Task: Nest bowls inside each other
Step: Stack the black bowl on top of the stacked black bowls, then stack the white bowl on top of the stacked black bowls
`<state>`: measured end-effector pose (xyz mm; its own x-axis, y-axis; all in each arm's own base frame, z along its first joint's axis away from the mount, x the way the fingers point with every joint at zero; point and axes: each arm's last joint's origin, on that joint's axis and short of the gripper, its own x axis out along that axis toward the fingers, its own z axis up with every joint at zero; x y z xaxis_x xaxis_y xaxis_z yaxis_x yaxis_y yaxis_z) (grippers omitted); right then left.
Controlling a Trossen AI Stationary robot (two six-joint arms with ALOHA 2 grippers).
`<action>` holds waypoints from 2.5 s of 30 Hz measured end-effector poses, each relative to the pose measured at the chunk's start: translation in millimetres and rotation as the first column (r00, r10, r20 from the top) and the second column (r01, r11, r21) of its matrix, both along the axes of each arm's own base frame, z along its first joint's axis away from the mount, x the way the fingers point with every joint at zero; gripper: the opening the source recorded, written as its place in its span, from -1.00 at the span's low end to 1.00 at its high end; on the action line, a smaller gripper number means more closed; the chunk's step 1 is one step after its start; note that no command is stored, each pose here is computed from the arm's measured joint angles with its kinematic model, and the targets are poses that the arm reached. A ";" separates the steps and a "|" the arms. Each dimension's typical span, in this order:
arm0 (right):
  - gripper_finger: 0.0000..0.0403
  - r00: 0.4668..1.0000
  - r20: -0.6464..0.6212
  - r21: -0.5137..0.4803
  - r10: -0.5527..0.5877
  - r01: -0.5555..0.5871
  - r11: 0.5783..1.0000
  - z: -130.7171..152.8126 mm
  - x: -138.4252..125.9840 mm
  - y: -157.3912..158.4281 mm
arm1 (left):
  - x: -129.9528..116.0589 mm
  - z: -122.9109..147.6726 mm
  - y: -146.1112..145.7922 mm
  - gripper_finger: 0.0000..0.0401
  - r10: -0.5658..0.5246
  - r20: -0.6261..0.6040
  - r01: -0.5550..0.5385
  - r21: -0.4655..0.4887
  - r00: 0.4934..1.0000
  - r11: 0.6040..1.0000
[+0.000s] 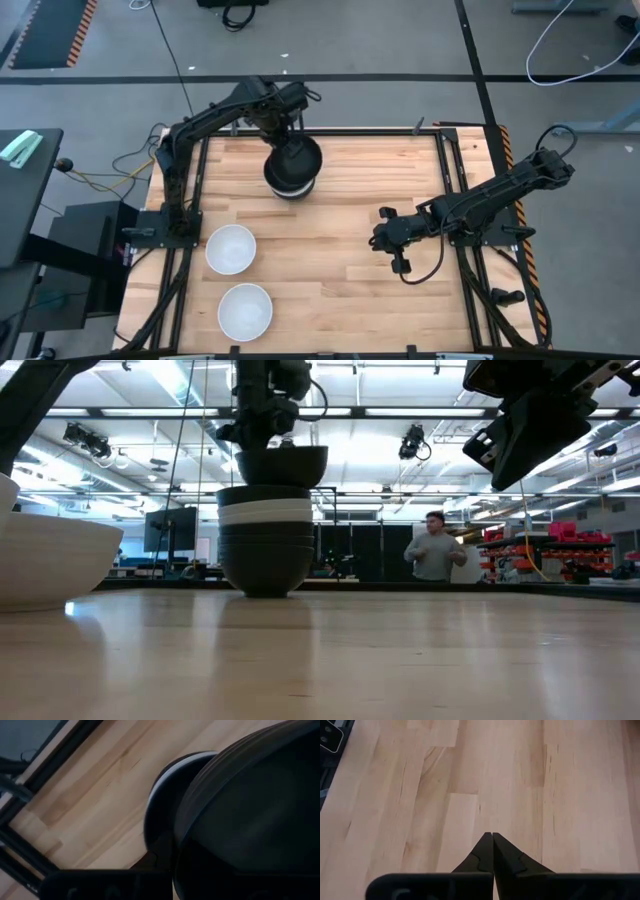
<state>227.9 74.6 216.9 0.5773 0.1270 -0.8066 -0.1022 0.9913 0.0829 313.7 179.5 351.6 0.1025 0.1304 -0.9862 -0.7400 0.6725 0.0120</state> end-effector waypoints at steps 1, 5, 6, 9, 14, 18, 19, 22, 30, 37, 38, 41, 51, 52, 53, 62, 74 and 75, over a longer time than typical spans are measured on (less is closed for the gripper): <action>-0.99 1.000 0.000 0.000 0.001 -0.001 1.000 0.0 0.0 0.0 | -1.8 -1.4 0.6 -0.94 0.009 -0.007 -0.009 -0.004 1.000 1.000; -0.98 1.000 0.000 -0.001 0.001 -0.001 1.000 0.0 0.0 0.0 | -9.5 -4.8 2.9 -0.94 0.038 -0.024 -0.038 -0.017 0.999 0.999; -0.98 1.000 0.000 -0.001 0.001 -0.001 1.000 0.0 0.0 0.0 | -12.0 -6.0 4.2 -0.94 0.048 -0.028 -0.049 -0.021 0.998 0.999; -0.99 1.000 0.000 -0.001 0.001 -0.001 1.000 0.0 0.0 0.0 | -22.0 -4.3 5.6 -0.94 0.081 -0.019 -0.082 -0.044 0.997 0.996; -0.98 1.000 0.000 -0.001 0.001 -0.001 1.000 0.0 0.0 0.0 | -30.8 -11.1 4.4 -0.94 0.103 -0.038 -0.106 -0.084 0.994 0.991; -0.99 1.000 0.000 -0.001 0.001 -0.001 1.000 0.0 0.0 0.0 | -32.1 -22.8 2.6 -0.94 0.096 -0.071 -0.104 -0.127 0.993 0.986; -0.99 1.000 0.000 -0.001 0.001 -0.001 1.000 0.0 0.0 0.0 | -32.2 -25.9 2.2 -0.94 0.089 -0.077 -0.099 -0.140 0.993 0.985; -0.98 1.000 0.001 -0.001 0.001 -0.001 1.000 0.0 0.0 0.0 | -32.5 -32.0 1.0 -0.94 0.079 -0.097 -0.094 -0.155 0.992 0.983; -0.99 1.000 0.009 0.001 0.001 -0.001 1.000 0.5 0.7 0.2 | -32.1 -30.3 1.3 -0.94 0.040 -0.122 -0.052 -0.097 0.992 0.994; -0.99 1.000 0.021 -0.004 -0.005 0.005 1.000 1.1 1.5 0.2 | -24.5 -32.9 5.4 -0.94 0.011 -0.081 -0.015 -0.053 0.997 0.998; -0.99 1.000 0.021 -0.004 -0.005 0.005 1.000 1.1 1.4 0.2 | -21.2 -34.7 6.2 -0.94 0.003 -0.070 -0.006 -0.044 0.998 0.999; -0.98 1.000 0.019 -0.001 -0.009 0.009 1.000 1.0 1.5 0.2 | -14.2 -41.7 6.2 -0.94 -0.028 -0.067 0.024 -0.063 0.997 0.998; -0.98 1.000 0.019 -0.003 -0.006 0.006 1.000 0.8 1.4 0.1 | -10.7 -53.6 9.1 -0.84 -0.033 -0.123 0.022 -0.092 0.992 0.996; -0.99 1.000 0.020 -0.004 -0.004 0.004 1.000 0.9 1.4 0.1 | -11.1 -53.3 9.2 -0.79 -0.036 -0.128 0.025 -0.085 0.991 0.996; -0.99 1.000 0.020 -0.009 0.002 -0.001 1.000 0.8 1.4 0.1 | -11.5 -52.9 8.8 -0.74 -0.039 -0.131 0.028 -0.084 0.991 0.996; -0.94 1.000 0.027 -0.013 0.010 -0.009 1.000 1.2 1.8 0.1 | -8.4 -31.9 4.9 -0.47 -0.052 -0.101 0.049 -0.025 0.994 0.998; -0.94 0.999 0.046 -0.005 0.007 -0.006 1.000 2.4 3.3 0.6 | 7.8 50.9 -39.3 -0.41 -0.165 0.143 0.143 0.157 0.976 0.977; -0.94 0.999 0.049 -0.004 0.006 -0.006 1.000 2.6 3.6 0.6 | 8.9 55.6 -47.0 -0.42 -0.181 0.153 0.156 0.161 0.971 0.975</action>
